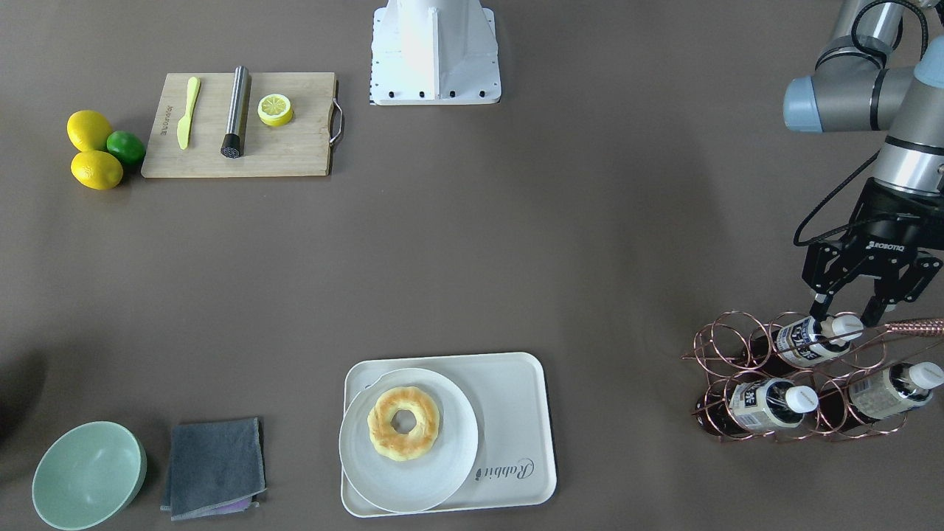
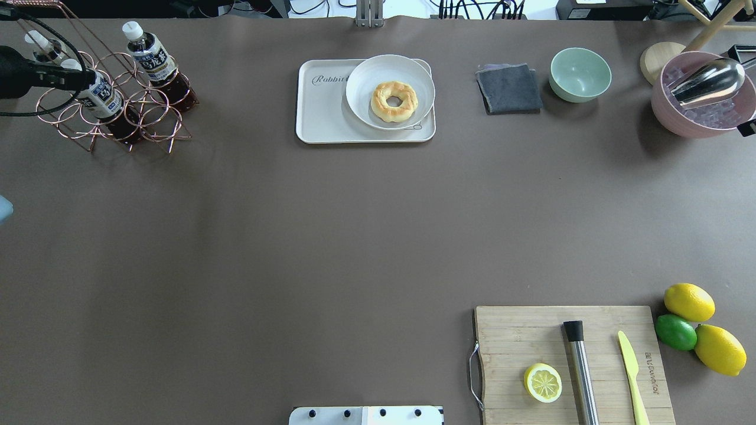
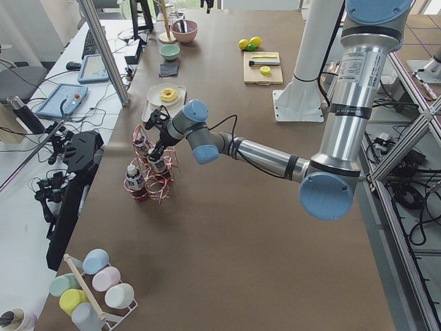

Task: Place tea on tray
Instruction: 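Reach the left gripper into the copper rack and grasp a tea bottle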

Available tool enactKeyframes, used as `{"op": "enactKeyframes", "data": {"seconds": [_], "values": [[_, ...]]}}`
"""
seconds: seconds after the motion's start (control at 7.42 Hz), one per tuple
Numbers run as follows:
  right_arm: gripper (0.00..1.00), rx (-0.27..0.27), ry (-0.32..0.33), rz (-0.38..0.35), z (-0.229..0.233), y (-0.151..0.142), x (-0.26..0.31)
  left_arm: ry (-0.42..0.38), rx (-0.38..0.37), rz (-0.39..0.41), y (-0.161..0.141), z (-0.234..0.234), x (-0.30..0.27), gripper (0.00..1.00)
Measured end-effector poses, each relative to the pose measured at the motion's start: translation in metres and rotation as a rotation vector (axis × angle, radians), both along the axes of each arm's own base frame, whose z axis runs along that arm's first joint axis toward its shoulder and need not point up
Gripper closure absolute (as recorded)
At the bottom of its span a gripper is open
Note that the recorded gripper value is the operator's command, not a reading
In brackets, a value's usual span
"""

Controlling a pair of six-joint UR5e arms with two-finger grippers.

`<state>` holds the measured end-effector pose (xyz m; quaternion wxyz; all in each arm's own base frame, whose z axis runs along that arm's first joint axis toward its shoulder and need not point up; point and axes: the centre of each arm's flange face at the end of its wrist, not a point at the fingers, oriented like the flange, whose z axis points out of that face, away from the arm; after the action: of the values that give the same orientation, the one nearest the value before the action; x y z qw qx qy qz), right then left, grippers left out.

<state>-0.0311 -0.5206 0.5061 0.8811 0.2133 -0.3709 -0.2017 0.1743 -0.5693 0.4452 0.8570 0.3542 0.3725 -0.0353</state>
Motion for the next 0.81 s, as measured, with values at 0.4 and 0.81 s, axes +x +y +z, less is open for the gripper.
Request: {"op": "enactKeyframes", "data": {"seconds": [0.4, 0.81], "values": [[0.0, 0.002, -0.001, 0.0, -0.001, 0.0, 0.0, -0.023, 0.009, -0.006, -0.011, 0.004, -0.008, 0.42], [0.0, 0.003, 0.0, -0.001, -0.001, 0.0, 0.0, -0.024, 0.009, -0.006, -0.018, 0.005, -0.005, 0.46]]}}
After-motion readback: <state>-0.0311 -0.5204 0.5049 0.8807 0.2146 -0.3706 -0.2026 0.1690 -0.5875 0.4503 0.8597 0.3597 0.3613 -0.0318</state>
